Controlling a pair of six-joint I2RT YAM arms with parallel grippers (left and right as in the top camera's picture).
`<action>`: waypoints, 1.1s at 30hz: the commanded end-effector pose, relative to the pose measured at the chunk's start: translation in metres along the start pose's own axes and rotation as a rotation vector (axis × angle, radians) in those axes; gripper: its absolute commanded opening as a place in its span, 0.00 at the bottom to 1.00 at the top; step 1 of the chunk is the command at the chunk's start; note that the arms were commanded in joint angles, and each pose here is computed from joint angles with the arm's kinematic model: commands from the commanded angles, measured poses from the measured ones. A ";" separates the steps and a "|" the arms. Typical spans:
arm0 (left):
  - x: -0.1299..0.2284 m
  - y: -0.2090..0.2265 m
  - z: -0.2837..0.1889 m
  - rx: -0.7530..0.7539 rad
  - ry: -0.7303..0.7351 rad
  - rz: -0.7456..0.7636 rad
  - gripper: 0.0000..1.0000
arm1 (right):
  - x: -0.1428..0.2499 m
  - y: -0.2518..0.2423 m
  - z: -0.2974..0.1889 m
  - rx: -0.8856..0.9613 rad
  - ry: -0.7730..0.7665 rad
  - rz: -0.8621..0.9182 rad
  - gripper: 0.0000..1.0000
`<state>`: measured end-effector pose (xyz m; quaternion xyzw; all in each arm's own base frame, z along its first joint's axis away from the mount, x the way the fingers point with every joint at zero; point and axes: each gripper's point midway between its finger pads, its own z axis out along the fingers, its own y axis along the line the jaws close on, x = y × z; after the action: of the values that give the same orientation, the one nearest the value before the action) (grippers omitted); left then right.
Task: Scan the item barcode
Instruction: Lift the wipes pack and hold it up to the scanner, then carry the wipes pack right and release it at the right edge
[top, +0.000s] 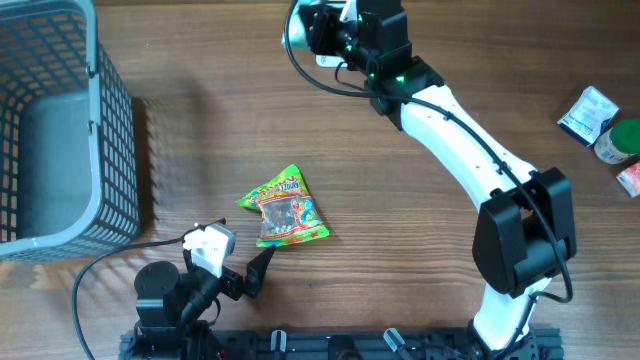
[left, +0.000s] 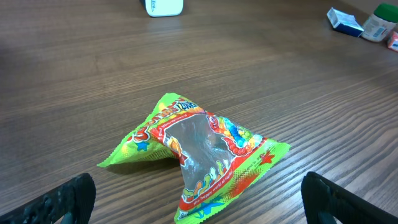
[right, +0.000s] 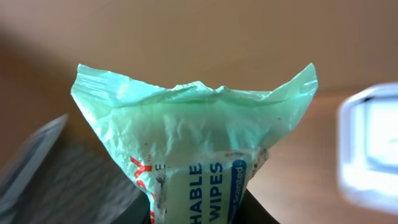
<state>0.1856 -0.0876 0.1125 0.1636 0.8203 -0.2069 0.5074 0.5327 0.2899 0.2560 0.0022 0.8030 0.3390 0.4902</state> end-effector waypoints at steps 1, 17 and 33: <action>0.000 -0.001 0.000 0.004 -0.005 0.001 1.00 | -0.045 -0.031 0.000 0.227 -0.169 -0.191 0.05; 0.000 -0.001 0.000 0.004 -0.004 0.002 1.00 | 0.006 -0.130 0.110 0.314 0.066 -0.098 0.05; 0.000 -0.001 0.000 0.004 -0.004 0.002 1.00 | -0.114 -0.154 -0.111 0.873 0.056 -0.031 0.04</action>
<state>0.1856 -0.0876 0.1125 0.1637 0.8203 -0.2068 0.5075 0.5832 0.1622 0.1631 0.1027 0.9377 0.0373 0.3297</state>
